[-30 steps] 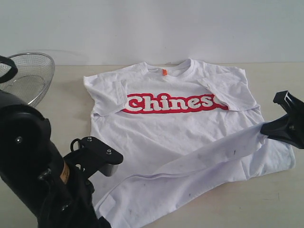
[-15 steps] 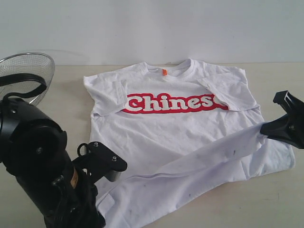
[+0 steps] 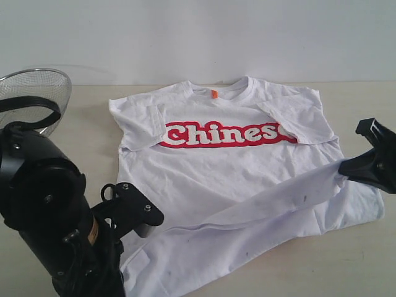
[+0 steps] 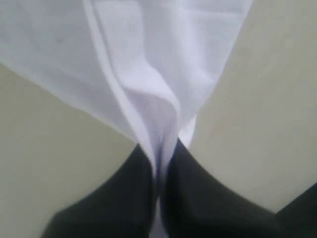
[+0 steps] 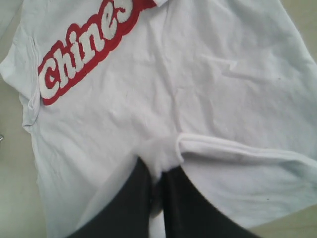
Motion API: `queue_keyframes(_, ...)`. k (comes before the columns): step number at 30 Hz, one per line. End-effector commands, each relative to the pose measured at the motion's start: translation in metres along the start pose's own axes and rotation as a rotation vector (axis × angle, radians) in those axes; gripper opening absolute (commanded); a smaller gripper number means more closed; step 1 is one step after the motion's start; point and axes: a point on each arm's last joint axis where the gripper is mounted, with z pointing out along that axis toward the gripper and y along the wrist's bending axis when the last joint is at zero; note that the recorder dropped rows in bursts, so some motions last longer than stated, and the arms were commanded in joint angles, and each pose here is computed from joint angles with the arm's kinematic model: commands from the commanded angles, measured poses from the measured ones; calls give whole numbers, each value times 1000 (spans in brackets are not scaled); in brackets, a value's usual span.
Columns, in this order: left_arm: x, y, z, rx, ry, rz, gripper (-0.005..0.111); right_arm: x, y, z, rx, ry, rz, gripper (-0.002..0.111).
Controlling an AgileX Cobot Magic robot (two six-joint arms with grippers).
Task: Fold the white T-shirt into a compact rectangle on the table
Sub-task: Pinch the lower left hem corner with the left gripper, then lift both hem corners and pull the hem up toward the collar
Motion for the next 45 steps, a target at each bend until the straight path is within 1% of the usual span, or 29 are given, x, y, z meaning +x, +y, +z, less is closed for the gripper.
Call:
queue_keyframes(1, 2, 1, -16, -40, -52, 7, 4, -1, 4, 0, -31, -4, -5, 0)
queue_keyframes(7, 7, 6, -44, -100, -163, -5, 4, -1, 12, -5, -85, -15, -16, 0)
queue_keyframes(9, 10, 8, -56, -128, -219, -34, 4, -1, 19, -10, -115, -26, -31, 0)
queue_keyframes(10, 12, 9, -63, -136, -248, -31, 4, -1, 23, -15, -128, -45, -47, 0)
queue_keyframes(13, 15, 10, -72, -151, -292, -50, 4, -1, 36, -29, -160, -91, -86, 0)
queue_keyframes(16, 21, 9, -79, -137, -293, -90, 4, 3, 49, -43, -210, -116, -104, 0)
queue_keyframes(18, 25, 5, -86, -104, -324, -108, 4, 6, 55, -51, -221, -118, -130, 0)
queue_keyframes(22, 32, -10, -100, -69, -386, -74, 4, 21, 71, -67, -215, -106, -216, 0)
queue_keyframes(27, 39, -19, -103, -63, -372, -62, 4, 38, 87, -96, -220, -161, -273, 0)
queue_keyframes(31, 43, -23, -102, -76, -334, -67, 4, 55, 95, -109, -226, -139, -303, 0)
queue_keyframes(34, 45, -27, -103, -89, -331, -63, 4, 67, 96, -115, -234, -144, -311, 0)
queue_keyframes(37, 50, -32, -108, -71, -361, -70, 4, 78, 93, -123, -217, -169, -317, 0)
queue_keyframes(41, 57, -38, -115, -48, -383, -84, 4, 89, 95, -127, -241, -158, -332, 0)
queue_keyframes(45, 64, -42, -119, -55, -384, -90, 4, 101, 97, -134, -243, -153, -368, 0)
